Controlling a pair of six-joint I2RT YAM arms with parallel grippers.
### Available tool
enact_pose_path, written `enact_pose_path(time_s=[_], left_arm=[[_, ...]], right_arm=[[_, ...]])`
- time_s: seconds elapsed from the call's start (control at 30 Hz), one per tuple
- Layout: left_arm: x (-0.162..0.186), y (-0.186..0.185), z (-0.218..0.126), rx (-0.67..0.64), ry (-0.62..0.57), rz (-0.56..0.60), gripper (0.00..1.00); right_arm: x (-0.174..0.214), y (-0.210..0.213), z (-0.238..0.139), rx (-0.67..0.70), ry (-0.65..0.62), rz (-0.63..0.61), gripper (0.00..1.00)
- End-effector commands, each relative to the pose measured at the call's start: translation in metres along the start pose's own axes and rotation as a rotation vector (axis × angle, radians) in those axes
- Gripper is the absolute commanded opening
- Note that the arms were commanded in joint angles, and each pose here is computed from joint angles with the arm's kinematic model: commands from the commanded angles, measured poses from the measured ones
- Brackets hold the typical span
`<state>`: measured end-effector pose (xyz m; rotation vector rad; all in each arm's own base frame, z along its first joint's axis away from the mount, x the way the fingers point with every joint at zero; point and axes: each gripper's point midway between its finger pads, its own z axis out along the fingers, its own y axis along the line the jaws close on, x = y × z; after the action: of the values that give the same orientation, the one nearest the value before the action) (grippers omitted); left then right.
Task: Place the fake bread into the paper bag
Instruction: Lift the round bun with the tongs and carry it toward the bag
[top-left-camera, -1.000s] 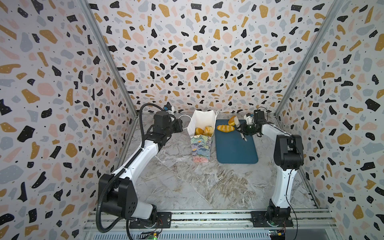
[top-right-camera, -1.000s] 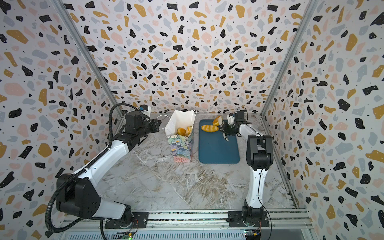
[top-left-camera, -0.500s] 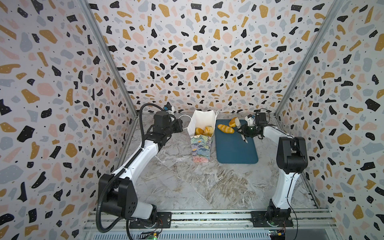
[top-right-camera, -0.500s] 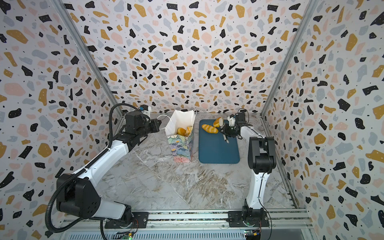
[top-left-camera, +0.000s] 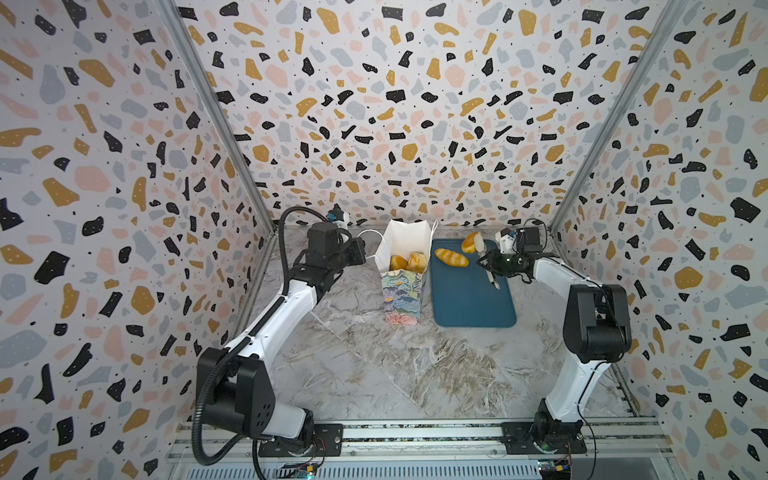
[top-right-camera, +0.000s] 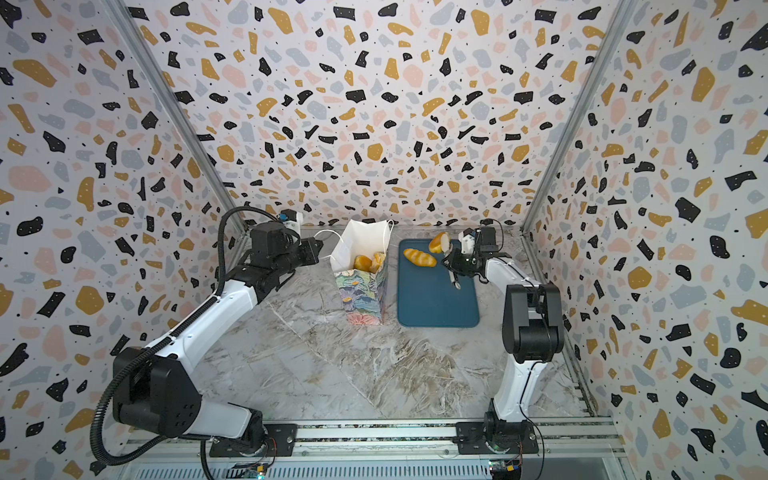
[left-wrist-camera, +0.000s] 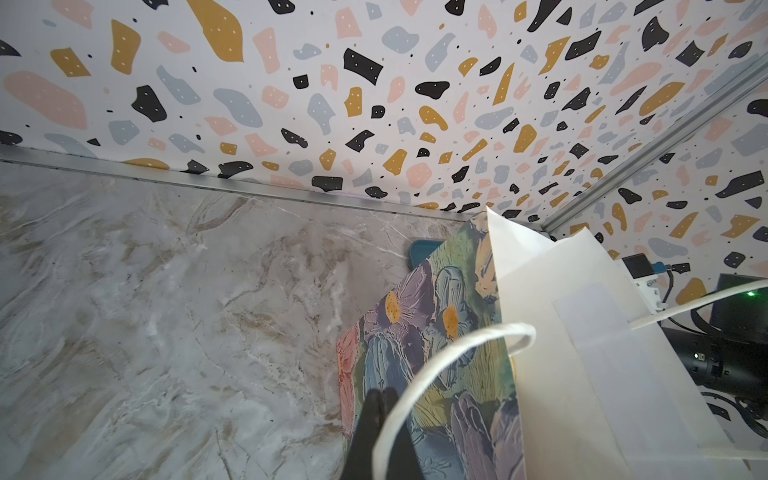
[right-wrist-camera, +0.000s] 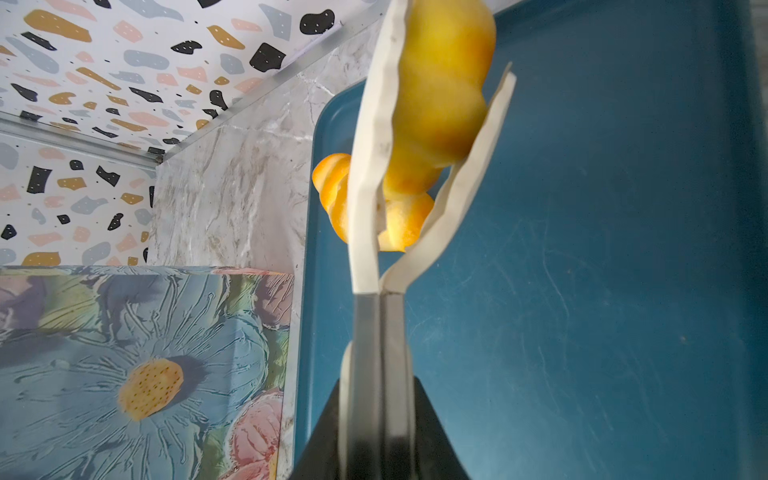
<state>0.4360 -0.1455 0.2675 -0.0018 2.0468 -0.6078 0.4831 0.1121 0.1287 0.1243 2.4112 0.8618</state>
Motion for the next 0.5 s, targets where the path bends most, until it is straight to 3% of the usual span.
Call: enact_pose_path(time_s=[0.0,0.47], left_arm=[[-0.014,-0.006,-0.002,0.024,-0.032,0.002,0.0],[-0.013,-0.007,-0.002,0.028,-0.031,0.001,0.0]], right_arm=[[-0.023,0.023,-0.028,-0.023,-0.101,-0.057,0.08],[-0.01,0.037,-0.054,-0.039,-0.136,-0.072,0.06]])
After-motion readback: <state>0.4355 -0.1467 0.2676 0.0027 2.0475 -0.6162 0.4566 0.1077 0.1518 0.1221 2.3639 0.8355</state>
